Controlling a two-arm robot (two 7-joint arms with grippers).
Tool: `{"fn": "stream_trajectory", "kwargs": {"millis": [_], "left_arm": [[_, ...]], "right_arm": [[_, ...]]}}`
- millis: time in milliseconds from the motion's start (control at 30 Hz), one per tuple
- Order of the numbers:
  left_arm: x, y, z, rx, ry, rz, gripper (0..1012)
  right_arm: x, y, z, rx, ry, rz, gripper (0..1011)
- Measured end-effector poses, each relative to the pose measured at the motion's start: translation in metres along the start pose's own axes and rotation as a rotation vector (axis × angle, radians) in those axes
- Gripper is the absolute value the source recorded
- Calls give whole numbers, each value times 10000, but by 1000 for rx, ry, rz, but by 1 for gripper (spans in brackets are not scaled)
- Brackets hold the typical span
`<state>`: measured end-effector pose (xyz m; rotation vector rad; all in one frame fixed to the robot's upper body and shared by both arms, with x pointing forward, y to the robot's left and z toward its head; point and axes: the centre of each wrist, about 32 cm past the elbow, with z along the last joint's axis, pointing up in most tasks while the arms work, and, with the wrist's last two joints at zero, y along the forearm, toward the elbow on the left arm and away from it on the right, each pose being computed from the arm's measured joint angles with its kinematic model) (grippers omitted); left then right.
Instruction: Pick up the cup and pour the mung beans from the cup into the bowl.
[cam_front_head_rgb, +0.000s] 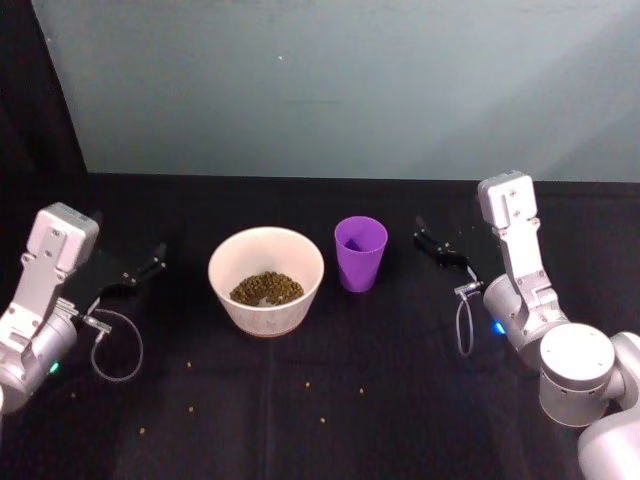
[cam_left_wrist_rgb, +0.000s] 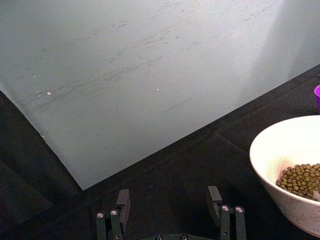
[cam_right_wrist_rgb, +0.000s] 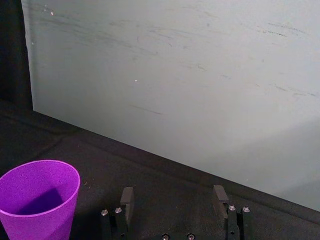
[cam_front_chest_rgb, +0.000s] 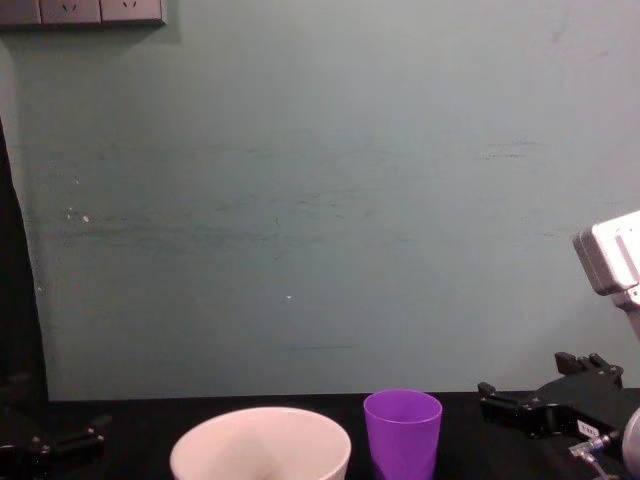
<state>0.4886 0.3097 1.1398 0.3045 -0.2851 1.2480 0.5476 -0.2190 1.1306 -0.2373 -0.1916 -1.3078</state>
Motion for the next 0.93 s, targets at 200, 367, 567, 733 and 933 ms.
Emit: {"fn": "stream_trajectory", "kwargs": {"millis": [200,367,567,733,933], "left_arm": [[0,0,0,0,0,0,1011],[0,0,0,0,0,0,1011],[0,0,0,0,0,0,1011],[0,0,0,0,0,0,1011],[0,0,0,0,0,0,1011]], "right_arm": [[1,2,-1,1,2,2,1003],[2,3,-1,2,3,3,1003],[1,4,-2,2,4,4,1003],[1,3,-3,2,5,4,1003],[1,3,-3,3,5,4,1002]]}}
